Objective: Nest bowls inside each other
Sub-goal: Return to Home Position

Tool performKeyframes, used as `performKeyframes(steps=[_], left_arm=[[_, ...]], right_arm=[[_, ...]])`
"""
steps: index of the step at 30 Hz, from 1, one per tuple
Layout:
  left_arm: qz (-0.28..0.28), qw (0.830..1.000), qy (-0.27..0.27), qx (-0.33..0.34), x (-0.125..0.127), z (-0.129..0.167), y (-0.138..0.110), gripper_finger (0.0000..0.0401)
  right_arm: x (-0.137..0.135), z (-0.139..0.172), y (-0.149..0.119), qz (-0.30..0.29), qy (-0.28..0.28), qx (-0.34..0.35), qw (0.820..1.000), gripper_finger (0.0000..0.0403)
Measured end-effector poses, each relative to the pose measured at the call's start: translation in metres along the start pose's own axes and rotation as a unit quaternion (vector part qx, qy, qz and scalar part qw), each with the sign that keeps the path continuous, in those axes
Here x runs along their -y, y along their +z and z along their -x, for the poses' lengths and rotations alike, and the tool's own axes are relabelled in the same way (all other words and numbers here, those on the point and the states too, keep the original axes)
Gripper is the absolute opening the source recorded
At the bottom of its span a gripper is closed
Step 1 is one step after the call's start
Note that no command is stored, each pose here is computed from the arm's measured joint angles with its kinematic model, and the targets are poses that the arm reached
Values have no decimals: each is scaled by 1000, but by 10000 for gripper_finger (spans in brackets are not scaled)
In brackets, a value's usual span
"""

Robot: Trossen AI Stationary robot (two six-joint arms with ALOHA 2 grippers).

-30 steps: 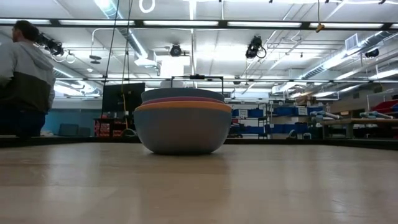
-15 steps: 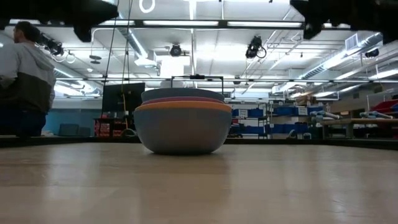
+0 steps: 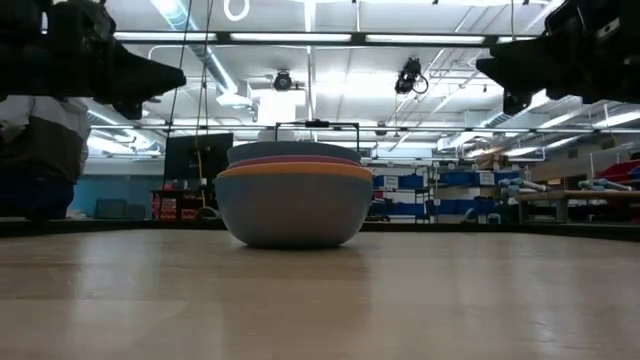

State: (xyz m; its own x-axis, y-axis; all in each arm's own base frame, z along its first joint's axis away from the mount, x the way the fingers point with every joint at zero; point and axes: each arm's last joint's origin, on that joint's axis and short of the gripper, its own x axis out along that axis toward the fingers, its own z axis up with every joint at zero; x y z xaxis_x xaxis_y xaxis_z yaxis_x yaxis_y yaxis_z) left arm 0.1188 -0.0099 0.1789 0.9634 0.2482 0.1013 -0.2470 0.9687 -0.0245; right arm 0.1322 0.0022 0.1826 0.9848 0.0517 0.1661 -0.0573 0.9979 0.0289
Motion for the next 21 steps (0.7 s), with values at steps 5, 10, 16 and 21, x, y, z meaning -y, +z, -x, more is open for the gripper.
performKeyframes(steps=[5, 10, 16, 21], left_arm=[[-21, 999, 11, -25, -1, 0, -5, 64], [-5, 1000, 20, -20, -1, 0, -4, 60], [37, 991, 46, 117, -4, 2, 30, 59], [24, 980, 59, 186, -8, 8, 87, 59]], right_arm=[[2, 0, -13, 5, -29, -64, 998, 123], [1, -1, -14, 1, -22, -65, 998, 121], [0, 0, 3, -4, -1, 9, 1000, 123], [1, 9, 24, 8, -3, 100, 995, 122]])
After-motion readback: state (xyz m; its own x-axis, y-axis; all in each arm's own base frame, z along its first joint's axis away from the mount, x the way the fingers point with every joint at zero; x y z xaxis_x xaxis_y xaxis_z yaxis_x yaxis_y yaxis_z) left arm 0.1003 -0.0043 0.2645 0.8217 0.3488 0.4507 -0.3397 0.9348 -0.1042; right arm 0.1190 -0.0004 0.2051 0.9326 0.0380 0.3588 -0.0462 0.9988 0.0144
